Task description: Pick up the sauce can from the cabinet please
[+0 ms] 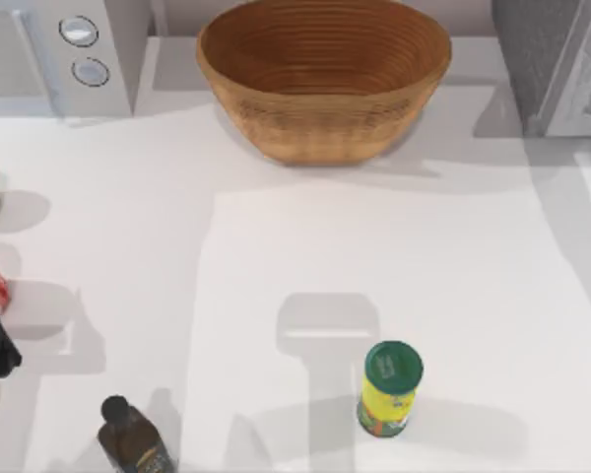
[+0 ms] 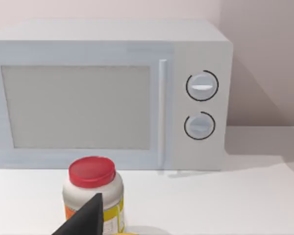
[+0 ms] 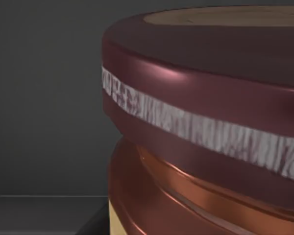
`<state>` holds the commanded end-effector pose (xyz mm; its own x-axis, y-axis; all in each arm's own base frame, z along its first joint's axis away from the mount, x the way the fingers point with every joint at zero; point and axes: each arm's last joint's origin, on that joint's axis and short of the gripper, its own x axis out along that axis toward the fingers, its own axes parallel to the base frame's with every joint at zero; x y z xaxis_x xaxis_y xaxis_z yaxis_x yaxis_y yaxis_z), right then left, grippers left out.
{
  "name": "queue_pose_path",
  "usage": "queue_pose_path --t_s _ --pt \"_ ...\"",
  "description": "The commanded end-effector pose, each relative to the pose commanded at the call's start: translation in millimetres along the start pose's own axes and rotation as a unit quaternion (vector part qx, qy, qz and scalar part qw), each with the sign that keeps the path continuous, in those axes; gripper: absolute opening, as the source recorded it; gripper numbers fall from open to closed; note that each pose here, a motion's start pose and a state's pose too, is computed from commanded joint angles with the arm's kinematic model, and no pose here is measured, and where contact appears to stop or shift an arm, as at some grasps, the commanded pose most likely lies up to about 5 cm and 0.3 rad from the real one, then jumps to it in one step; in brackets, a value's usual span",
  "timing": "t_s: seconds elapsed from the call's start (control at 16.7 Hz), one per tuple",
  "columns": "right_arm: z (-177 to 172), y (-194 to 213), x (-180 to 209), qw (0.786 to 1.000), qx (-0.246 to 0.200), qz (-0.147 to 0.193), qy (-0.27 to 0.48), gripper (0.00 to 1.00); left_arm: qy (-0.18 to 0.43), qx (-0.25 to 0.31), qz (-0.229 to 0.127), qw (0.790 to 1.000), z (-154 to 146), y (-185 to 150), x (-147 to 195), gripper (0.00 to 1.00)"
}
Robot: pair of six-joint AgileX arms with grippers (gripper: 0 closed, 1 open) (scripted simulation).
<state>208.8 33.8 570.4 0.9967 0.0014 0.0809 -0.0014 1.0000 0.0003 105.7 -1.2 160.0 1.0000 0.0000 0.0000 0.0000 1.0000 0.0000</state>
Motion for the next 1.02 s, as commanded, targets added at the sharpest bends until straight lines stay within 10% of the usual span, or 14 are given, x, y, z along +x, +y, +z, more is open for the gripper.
queue_pose_path --t_s 0.42,1.02 --pt "-54.3 -18.3 -92.7 0.998 -0.015 0.019 -0.061 0.0 0.0 0.0 0.0 1.0 0.0 0.0 0.0 1.0" --pt "-316.0 -31.4 -134.5 1.0 -0.015 0.015 0.014 0.0 0.0 0.0 0.0 1.0 0.0 0.0 0.0 1.0"
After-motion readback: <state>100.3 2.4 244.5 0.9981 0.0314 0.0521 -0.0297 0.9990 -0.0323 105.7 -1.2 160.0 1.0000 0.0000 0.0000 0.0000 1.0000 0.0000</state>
